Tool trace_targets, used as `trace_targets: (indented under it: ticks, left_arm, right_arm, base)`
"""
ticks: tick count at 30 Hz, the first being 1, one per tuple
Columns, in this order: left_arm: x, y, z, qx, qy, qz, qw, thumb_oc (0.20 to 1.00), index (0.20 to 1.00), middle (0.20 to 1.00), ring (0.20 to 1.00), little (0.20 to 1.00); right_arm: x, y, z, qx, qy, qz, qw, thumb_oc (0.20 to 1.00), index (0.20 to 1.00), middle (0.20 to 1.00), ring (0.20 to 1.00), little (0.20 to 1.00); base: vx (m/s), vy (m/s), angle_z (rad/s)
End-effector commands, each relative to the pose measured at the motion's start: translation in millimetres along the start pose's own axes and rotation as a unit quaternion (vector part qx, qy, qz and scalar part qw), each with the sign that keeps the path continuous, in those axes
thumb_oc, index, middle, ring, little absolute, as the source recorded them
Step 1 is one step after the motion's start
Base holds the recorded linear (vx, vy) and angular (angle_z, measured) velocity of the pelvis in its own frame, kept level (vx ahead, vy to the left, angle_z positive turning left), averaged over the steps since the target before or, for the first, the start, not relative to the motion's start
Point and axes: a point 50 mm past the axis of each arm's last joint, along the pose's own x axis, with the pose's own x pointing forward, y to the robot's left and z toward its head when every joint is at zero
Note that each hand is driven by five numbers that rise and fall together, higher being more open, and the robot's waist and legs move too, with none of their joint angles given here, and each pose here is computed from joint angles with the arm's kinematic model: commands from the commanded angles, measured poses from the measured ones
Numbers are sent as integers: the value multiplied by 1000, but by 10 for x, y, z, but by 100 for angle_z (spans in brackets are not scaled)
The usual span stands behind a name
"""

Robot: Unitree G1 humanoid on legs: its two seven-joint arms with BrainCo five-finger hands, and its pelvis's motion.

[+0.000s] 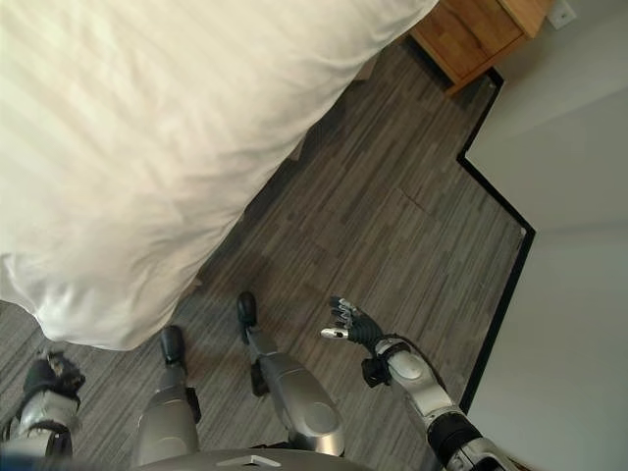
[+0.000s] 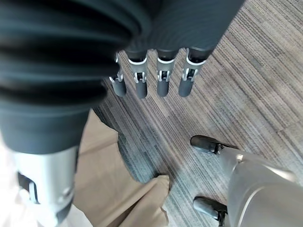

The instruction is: Making the bed.

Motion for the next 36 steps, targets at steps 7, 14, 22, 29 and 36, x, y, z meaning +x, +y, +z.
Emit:
trace_targets:
  ticks: [7,14,22,29,36]
  left_arm:
    - [-148,680,12,-92,-68,167,979,200,200,200,200,200]
    - [-296,842,475,-157,-231,209,937,200,200,200,200,200]
    - [-509,409,800,-84,-324,21,942,1000,1000,1000,1000,1000]
    - [-496,-454,336,63,-190,-254,946,1000,1000,1000,1000,1000]
    - [-1077,-1375,32,167,-166,-511,827,1000,1000,1000,1000,1000]
  right_arm:
    - [-152,27,-245,16,30,-16,999,1000,1000,1000,1000,1000]
    - [-490,-100,-671,13,108,-54,993,1000,1000,1000,1000,1000]
    - [-790,-281,-857,10,145,-97,985,1000,1000,1000,1000,1000]
    - [-618,-457,-444,-9,69,-104,992,1000,1000,1000,1000,1000]
    - [-492,-448,-139,-3,-5,-119,993,1000,1000,1000,1000,1000]
  base:
    - [27,6,8]
    - [74,23,29]
    - [43,0,36]
    - [-23,41,6]
    - [-57,39,-48]
